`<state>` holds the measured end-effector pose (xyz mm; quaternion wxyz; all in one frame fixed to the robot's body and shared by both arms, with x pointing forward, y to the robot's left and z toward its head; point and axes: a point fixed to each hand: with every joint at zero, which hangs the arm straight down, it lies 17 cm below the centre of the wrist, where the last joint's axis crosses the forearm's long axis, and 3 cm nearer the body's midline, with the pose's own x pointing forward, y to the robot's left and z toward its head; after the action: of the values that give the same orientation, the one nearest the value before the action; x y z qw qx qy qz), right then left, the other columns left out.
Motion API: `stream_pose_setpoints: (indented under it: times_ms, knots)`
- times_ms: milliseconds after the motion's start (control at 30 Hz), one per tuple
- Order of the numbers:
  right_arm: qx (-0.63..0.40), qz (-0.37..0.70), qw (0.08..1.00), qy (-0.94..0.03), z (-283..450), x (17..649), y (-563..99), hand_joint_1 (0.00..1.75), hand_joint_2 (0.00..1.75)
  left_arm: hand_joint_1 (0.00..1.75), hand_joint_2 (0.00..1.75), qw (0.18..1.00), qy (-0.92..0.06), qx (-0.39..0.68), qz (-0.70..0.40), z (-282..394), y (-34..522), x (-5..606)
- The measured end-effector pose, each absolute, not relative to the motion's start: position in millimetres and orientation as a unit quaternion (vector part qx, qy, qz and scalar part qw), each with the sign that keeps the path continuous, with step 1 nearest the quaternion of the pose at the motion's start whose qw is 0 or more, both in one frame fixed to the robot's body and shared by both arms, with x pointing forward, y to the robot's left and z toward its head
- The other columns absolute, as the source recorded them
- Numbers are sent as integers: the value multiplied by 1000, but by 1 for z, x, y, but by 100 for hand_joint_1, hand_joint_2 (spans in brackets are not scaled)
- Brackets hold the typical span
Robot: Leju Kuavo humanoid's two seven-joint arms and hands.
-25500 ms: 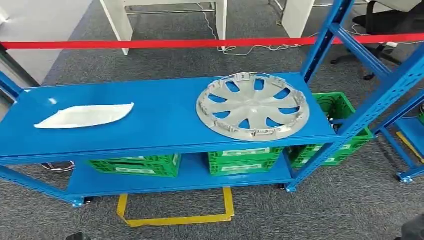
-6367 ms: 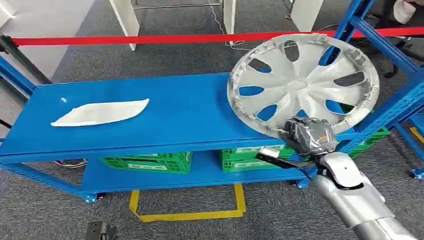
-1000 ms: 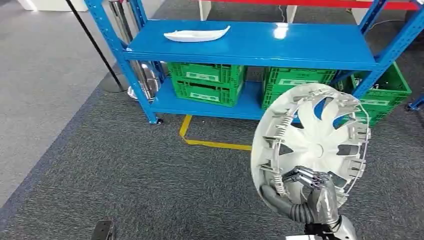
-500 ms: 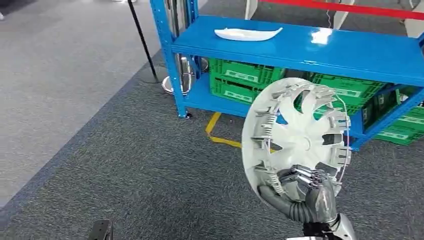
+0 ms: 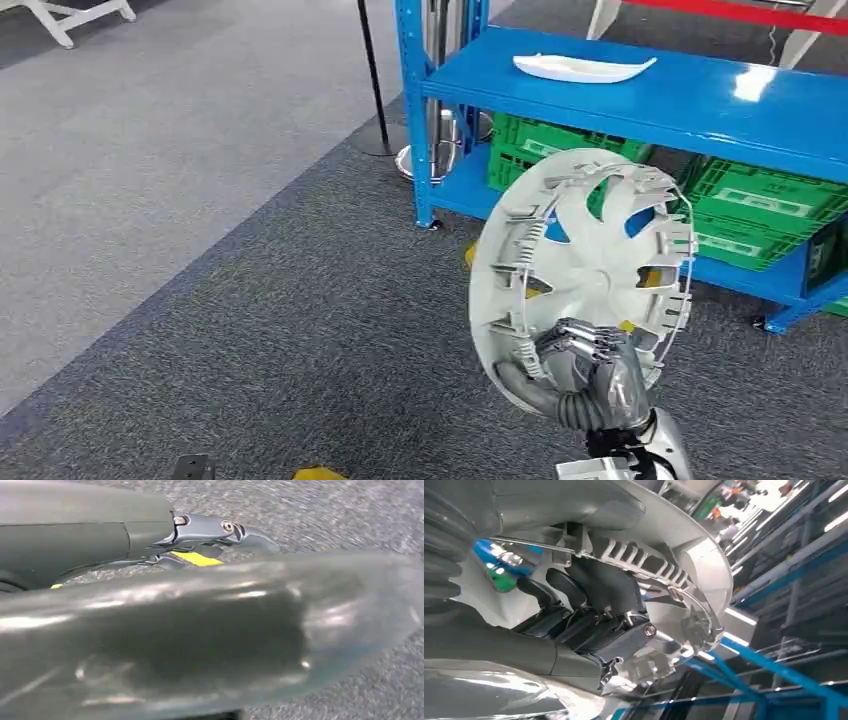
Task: Take the parts from the cabinet and place them on the table.
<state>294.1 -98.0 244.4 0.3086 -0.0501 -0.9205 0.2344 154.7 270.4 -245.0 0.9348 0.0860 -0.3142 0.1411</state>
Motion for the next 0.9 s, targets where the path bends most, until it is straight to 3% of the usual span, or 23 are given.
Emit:
stream_pose_setpoints:
  times_ms: [900]
  knots:
    - [-37, 258, 311, -914, 233, 297, -82, 175, 175, 0, 0, 935, -307, 84, 156, -247, 269, 151]
